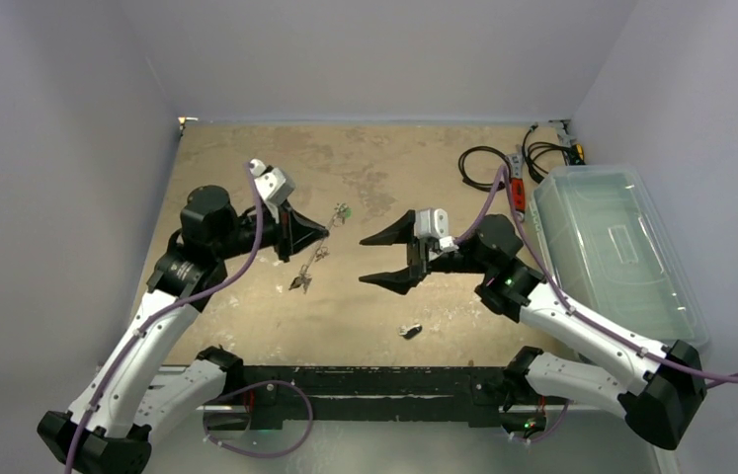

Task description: Put the keys on the keyring

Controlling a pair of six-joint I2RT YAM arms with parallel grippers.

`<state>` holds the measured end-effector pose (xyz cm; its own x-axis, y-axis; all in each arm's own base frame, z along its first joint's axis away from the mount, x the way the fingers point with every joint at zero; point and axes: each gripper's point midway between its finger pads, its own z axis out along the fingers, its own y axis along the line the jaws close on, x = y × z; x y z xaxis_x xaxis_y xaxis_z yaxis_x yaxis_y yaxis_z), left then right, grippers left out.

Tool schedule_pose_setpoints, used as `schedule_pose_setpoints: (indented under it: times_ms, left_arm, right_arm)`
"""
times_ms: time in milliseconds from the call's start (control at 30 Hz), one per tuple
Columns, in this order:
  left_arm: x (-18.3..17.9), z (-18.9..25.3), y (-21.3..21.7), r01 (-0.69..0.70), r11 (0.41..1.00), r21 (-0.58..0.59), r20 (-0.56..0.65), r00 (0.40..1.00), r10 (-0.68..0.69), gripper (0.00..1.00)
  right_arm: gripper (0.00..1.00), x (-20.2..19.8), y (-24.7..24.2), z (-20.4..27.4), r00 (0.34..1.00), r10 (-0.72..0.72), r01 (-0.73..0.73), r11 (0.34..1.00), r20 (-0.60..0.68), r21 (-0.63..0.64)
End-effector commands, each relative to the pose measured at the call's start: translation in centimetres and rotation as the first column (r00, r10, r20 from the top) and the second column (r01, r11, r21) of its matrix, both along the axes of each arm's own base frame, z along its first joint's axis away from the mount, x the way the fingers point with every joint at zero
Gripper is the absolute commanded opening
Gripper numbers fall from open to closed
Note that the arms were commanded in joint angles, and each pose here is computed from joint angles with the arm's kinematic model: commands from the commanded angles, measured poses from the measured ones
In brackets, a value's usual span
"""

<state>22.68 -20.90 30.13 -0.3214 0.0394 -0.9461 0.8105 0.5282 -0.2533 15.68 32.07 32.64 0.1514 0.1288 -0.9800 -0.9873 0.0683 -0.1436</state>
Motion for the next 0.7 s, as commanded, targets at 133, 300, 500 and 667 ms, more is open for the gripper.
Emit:
schedule_pose_setpoints:
  times_ms: [133,300,500,667]
  left_arm:
    - [-3.8,3.0,-1.4,0.228,0.971,-0.068,0.168,0.962,-0.215,0.00]
    - [-4.7,3.2,-1.6,0.273,0.959,-0.078,0.172,0.951,-0.257,0.00]
    - [-5.4,3.3,-1.9,0.316,0.944,-0.091,0.167,0.940,-0.298,0.00]
    - [-5.7,3.4,-2.0,0.329,0.939,-0.099,0.170,0.935,-0.310,0.00]
  right_arm:
    - [0.64,-1.3,0.0,4.2,0.980,0.096,-0.093,0.995,0.173,-0.021]
    - [0.60,0.2,0.9,4.1,0.978,0.096,-0.078,0.992,0.183,-0.101]
    - [0.64,1.7,2.2,1.7,0.984,0.126,-0.095,0.969,0.128,-0.228]
    - [0.63,2.5,2.8,0.1,0.987,0.129,-0.098,0.956,0.096,-0.276]
